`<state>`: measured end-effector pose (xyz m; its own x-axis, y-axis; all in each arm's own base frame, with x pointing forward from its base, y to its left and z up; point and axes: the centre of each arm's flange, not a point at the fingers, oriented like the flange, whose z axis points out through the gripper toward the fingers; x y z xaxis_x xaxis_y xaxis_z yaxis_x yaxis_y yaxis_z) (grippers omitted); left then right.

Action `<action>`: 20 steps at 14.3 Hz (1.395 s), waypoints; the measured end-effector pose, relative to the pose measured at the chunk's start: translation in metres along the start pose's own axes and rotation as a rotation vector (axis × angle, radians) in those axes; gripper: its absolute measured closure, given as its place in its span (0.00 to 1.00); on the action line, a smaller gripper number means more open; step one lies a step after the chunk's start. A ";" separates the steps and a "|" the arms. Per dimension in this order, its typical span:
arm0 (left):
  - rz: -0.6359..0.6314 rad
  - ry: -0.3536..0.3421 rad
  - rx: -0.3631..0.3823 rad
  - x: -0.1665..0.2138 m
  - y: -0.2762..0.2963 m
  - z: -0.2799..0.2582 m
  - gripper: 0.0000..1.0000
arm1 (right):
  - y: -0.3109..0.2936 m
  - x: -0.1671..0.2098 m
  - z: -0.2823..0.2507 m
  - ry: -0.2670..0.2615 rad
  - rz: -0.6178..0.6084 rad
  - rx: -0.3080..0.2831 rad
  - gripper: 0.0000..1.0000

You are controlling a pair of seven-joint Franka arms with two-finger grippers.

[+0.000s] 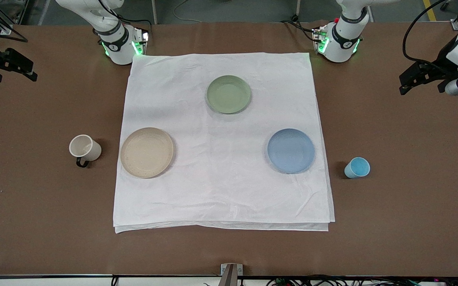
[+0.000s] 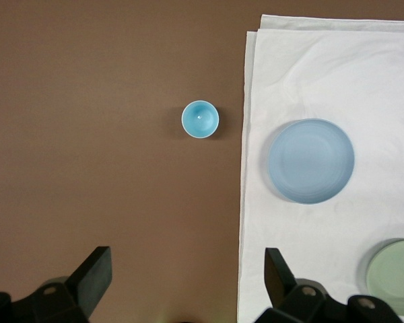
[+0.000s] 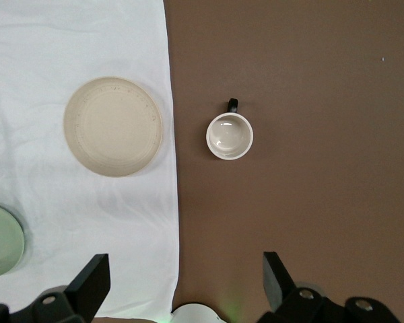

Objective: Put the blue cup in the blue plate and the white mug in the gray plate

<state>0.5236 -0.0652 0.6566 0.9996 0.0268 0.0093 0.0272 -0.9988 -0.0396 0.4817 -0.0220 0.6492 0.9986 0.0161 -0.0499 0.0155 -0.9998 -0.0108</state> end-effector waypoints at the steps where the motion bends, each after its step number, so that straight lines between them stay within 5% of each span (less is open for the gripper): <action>1: 0.000 0.000 0.000 0.000 0.000 0.000 0.00 | 0.000 0.000 0.000 0.000 0.000 0.000 0.00; 9: -0.010 -0.074 -0.006 0.044 -0.004 0.065 0.00 | 0.007 0.019 0.008 0.015 0.011 -0.003 0.00; 15: -0.057 -0.135 -0.032 0.115 -0.027 0.208 0.00 | 0.059 0.152 0.203 -0.036 0.070 -0.045 0.00; 20: -0.075 -0.139 -0.055 0.134 -0.032 0.340 0.00 | 0.072 0.175 0.341 -0.030 0.120 0.004 0.00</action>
<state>0.6595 -0.0157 0.3191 0.9863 0.1031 -0.1286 0.1053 -0.9944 0.0104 0.6402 -0.0873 0.2993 0.9914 -0.1031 -0.0809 -0.1040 -0.9946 -0.0071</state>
